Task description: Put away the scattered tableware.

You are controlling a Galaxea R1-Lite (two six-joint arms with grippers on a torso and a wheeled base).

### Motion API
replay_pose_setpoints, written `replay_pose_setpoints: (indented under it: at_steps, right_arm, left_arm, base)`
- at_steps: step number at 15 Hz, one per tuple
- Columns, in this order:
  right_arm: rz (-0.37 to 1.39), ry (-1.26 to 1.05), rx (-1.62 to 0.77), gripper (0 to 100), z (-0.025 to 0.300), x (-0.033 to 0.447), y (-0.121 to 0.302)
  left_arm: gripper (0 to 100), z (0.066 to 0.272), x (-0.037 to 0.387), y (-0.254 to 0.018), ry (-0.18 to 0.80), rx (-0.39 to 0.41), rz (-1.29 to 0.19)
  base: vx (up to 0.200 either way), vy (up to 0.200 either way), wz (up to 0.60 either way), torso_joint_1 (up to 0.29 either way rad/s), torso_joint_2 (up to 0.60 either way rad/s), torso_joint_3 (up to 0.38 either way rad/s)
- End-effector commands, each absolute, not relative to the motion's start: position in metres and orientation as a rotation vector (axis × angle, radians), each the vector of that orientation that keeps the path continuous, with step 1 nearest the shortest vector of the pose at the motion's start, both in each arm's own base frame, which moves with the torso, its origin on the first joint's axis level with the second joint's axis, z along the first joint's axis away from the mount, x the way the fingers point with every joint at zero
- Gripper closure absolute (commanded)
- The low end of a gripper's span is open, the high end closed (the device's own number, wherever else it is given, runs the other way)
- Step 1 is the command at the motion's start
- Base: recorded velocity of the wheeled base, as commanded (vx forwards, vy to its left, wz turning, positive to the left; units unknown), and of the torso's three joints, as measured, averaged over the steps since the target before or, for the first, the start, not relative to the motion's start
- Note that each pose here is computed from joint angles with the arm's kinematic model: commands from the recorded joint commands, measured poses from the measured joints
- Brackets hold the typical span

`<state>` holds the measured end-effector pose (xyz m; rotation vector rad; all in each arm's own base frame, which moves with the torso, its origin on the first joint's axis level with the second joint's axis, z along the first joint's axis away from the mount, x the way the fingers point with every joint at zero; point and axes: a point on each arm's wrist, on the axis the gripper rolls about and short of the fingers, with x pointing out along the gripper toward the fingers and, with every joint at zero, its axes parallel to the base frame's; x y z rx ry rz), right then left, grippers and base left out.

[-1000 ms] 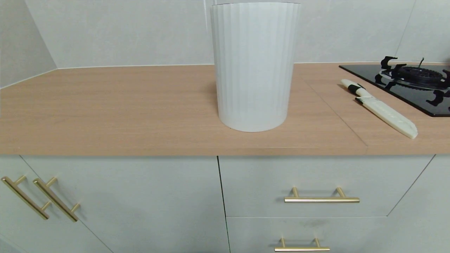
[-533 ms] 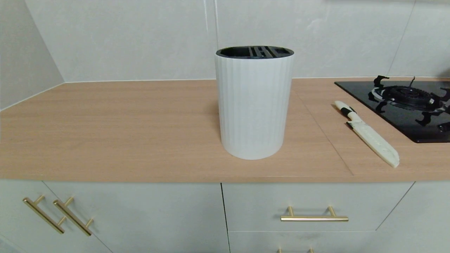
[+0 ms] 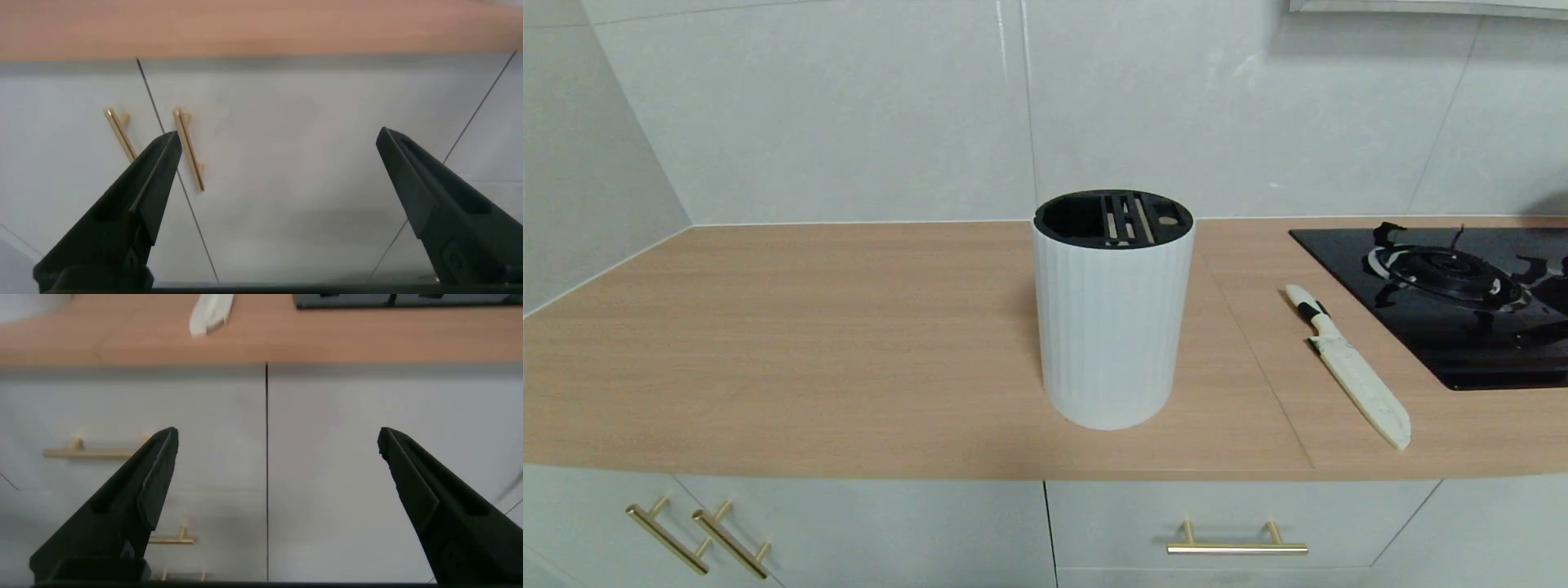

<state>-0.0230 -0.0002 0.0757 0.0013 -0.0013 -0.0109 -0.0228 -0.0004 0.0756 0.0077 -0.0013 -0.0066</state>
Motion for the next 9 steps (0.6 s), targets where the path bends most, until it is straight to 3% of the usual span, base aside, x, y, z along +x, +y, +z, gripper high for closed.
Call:
replay_pose_setpoints:
  at_steps: [1, 9]
  right_arm:
    - [-0.009, 0.000, 0.002, 0, 0.0757, -0.0229, -0.0002]
    - [-0.011, 0.000, 0.002, 0, 0.0757, -0.0229, -0.0002]
  left_arm:
    - [0, 0.0756, -0.0228, -0.0004, -0.002, 0.008, -0.006]
    - [0, 0.0756, -0.0228, -0.0004, -0.002, 0.008, -0.006]
  base:
    - [0.000, 0.000, 0.00, 0.222, -0.50, -0.290]
    - [0.000, 0.000, 0.00, 0.231, -0.52, -0.295]
